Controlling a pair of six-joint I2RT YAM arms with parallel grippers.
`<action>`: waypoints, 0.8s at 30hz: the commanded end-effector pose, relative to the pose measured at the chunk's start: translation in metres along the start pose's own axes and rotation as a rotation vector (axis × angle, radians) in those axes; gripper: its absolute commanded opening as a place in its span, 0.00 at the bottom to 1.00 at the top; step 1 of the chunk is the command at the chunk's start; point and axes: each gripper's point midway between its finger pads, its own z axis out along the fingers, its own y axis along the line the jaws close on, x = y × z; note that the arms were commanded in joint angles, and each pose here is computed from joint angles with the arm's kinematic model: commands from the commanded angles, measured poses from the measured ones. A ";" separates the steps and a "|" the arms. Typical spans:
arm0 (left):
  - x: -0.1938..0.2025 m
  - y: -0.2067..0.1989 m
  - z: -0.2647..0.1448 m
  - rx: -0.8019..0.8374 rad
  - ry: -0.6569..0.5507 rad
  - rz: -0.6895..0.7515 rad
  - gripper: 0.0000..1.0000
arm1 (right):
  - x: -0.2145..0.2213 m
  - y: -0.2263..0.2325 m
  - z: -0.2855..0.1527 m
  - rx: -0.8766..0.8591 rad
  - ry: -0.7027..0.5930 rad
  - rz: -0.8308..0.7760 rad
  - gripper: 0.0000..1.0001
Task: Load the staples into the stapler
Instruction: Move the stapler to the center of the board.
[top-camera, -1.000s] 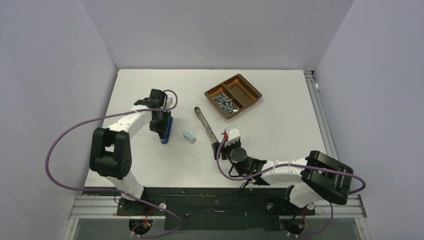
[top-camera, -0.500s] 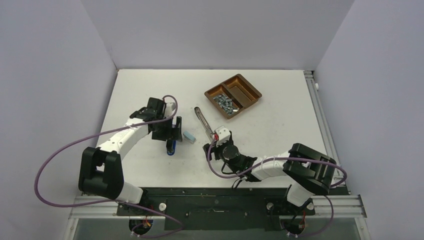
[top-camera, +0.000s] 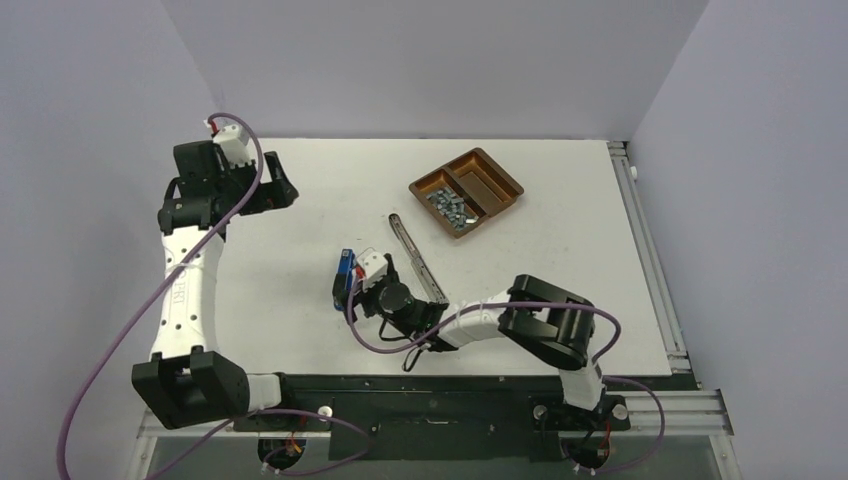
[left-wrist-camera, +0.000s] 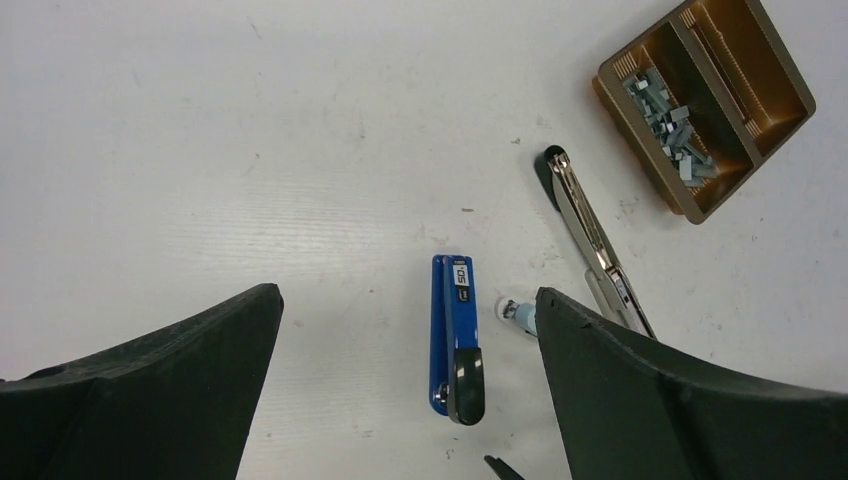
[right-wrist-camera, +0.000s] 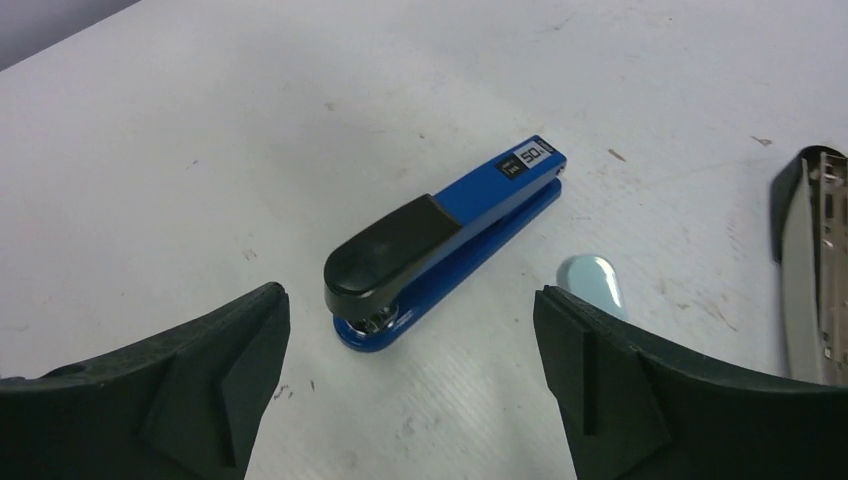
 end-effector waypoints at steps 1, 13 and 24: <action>-0.021 0.017 -0.014 -0.044 -0.035 0.040 0.96 | 0.004 0.016 0.030 -0.017 0.026 -0.001 0.91; -0.010 0.016 -0.012 0.068 0.029 0.031 0.96 | 0.034 0.021 0.074 0.023 0.120 -0.050 0.70; 0.040 0.002 0.000 0.260 0.230 0.162 0.96 | 0.024 0.002 0.027 0.011 0.091 -0.139 0.26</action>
